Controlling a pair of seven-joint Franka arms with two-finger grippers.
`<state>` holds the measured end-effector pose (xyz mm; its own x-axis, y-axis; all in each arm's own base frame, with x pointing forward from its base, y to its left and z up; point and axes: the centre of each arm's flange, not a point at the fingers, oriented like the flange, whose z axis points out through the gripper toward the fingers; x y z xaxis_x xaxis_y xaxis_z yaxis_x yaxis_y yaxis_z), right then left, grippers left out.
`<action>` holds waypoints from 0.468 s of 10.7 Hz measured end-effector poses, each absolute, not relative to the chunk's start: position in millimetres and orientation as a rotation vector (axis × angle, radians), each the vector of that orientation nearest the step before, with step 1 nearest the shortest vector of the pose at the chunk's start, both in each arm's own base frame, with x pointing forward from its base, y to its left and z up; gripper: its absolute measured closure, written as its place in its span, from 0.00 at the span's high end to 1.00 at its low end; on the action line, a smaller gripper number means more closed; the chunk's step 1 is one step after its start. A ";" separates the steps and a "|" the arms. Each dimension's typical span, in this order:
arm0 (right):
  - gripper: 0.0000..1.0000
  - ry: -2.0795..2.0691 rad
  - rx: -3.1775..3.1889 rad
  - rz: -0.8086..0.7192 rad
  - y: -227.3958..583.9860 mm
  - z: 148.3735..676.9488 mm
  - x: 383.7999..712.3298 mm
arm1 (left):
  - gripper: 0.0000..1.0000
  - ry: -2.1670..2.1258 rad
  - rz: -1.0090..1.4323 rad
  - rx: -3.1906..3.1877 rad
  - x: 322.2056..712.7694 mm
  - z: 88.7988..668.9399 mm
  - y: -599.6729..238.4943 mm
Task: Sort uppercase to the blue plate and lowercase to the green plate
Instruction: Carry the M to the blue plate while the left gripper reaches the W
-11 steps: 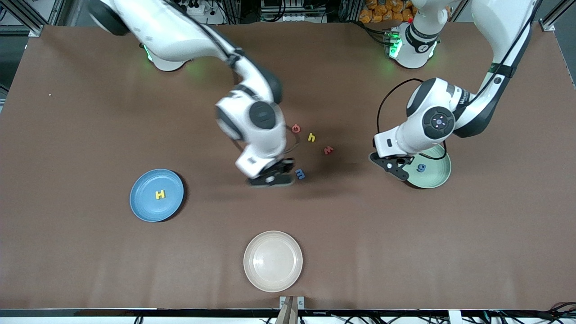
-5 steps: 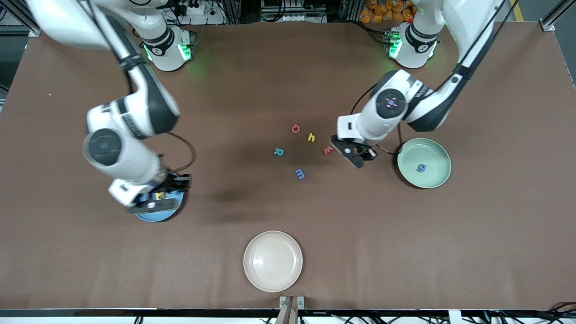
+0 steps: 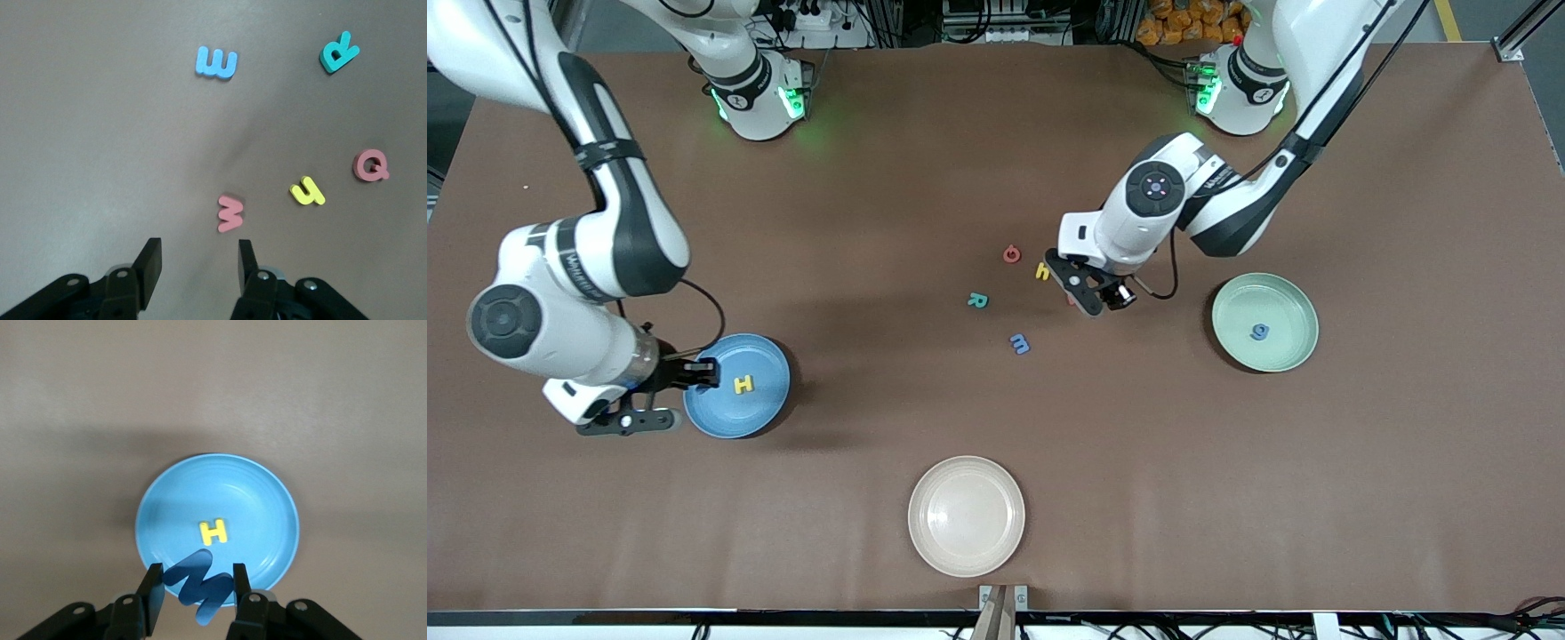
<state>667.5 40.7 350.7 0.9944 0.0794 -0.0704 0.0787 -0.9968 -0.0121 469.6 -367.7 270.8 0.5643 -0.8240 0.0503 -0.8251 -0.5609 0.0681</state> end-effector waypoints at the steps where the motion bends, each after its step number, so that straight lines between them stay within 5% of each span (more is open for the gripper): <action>1: 0.46 -0.126 -3.122 0.130 33.1 341.7 666.5 | 0.55 -1.453 0.028 2.709 467.1 261.8 -368.9; 5: 0.46 -0.119 -3.101 0.199 22.9 273.8 658.7 | 0.56 -1.446 0.075 2.786 446.7 217.3 -380.6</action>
<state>658.7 22.9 273.8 0.9889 0.0782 -0.1261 0.0742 -0.9966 -0.0364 446.7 -380.6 217.3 0.5749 -0.8171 0.0431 -0.8172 -0.5760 -0.0207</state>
